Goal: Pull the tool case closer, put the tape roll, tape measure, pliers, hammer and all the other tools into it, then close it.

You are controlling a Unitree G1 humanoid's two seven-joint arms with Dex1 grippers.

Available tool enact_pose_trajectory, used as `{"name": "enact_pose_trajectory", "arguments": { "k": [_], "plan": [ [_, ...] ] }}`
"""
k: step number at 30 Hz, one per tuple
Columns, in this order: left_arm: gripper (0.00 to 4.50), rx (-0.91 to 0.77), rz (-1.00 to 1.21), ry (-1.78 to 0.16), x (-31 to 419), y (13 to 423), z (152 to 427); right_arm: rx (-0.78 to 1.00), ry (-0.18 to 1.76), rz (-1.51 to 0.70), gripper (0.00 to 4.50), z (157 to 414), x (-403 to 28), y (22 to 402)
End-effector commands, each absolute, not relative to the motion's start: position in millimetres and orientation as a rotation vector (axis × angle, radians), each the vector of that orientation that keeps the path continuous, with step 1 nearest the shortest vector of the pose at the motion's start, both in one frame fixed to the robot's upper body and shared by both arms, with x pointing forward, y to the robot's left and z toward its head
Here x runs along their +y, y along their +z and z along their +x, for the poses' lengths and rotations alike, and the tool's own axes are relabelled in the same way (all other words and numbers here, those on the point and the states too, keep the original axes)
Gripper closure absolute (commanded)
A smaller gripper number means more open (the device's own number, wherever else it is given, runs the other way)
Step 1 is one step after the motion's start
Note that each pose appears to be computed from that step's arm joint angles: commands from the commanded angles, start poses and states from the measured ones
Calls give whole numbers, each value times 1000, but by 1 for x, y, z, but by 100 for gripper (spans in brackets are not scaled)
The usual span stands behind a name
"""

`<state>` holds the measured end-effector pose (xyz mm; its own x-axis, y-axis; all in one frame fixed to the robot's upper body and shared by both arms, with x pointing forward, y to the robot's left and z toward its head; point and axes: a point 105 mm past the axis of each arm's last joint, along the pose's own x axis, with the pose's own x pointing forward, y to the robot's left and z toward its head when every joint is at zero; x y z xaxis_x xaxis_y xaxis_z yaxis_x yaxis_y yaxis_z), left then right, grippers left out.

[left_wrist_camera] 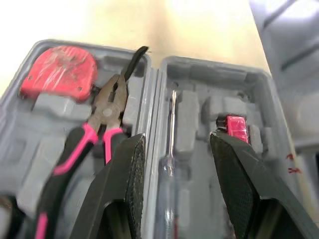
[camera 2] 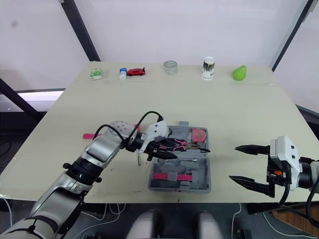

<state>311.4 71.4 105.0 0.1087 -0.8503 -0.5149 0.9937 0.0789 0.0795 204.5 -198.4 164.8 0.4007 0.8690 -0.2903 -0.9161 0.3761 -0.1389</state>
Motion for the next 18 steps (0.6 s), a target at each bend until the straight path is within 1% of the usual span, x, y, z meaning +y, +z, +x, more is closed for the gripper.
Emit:
{"name": "enact_pose_trajectory", "arguments": {
  "k": [1, 3, 13, 15, 18],
  "plan": [
    [370, 298, 440, -1437, 67, 102, 311, 144, 1166, -314, 0, 204, -193, 170],
    [443, 288, 445, -1427, 65, 97, 313, 144, 1169, -314, 0, 205, -193, 170],
    [443, 284, 492, -1423, 58, 76, 320, 143, 1166, -322, 0, 208, -197, 175],
    [443, 295, 507, -1431, 57, 71, 319, 144, 1164, -325, 0, 208, -197, 176],
    [443, 353, 584, -1446, 62, 52, 314, 145, 1161, -329, 0, 207, -198, 177]
  ]
}}
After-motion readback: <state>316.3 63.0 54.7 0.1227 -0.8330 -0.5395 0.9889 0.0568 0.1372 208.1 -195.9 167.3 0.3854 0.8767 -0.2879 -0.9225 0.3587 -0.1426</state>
